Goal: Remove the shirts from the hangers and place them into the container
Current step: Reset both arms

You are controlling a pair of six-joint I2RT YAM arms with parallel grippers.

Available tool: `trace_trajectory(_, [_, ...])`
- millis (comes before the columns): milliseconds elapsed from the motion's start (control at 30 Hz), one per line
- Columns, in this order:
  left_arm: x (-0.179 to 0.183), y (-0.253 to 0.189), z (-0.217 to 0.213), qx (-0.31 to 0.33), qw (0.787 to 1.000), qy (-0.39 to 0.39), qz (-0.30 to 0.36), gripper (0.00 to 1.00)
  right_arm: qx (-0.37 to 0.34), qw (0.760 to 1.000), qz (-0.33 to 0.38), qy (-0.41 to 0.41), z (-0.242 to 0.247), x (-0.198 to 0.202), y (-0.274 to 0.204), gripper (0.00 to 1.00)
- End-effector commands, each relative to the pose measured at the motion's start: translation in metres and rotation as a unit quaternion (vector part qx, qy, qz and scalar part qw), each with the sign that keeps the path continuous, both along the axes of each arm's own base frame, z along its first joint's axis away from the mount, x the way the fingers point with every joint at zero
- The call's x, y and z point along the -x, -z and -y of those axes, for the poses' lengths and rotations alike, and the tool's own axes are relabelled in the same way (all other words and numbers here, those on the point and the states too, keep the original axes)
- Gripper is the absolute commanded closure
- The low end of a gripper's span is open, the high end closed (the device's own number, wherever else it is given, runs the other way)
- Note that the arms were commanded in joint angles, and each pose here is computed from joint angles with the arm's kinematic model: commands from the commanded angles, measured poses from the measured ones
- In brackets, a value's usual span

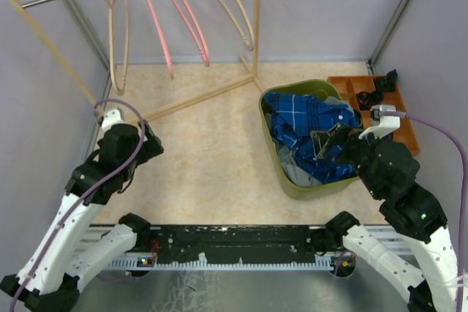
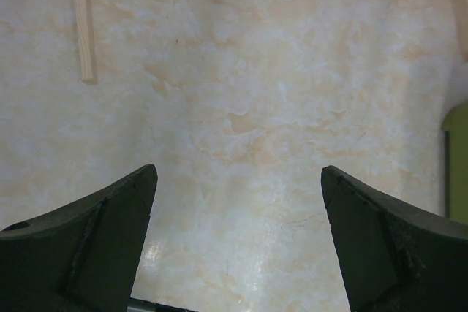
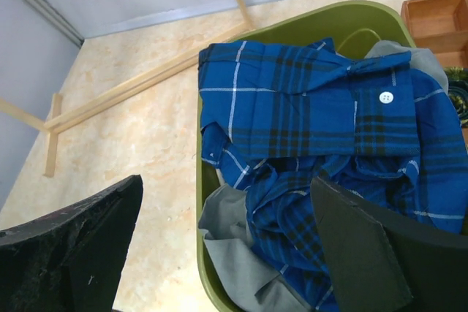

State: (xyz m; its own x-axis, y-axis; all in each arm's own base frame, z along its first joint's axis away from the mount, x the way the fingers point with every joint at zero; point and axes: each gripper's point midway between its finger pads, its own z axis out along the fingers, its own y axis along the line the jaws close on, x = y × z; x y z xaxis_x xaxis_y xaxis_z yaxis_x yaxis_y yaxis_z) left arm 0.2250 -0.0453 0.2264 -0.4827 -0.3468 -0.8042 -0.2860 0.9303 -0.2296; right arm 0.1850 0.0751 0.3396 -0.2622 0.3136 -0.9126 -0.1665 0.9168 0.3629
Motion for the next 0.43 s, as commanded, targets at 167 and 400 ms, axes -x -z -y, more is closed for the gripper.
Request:
trace_trajectory(167, [0.021,-0.105,-0.005,0.053,0.989,0.037,0.134,0.01,0.003,0.998,0.065,-0.019,0.005,0.011,-0.051,0.02])
trace_trajectory(400, [0.024,-0.110,-0.004,0.061,0.987,0.042,0.142,0.01,0.005,0.998,0.053,-0.023,0.004,0.012,-0.041,0.02])
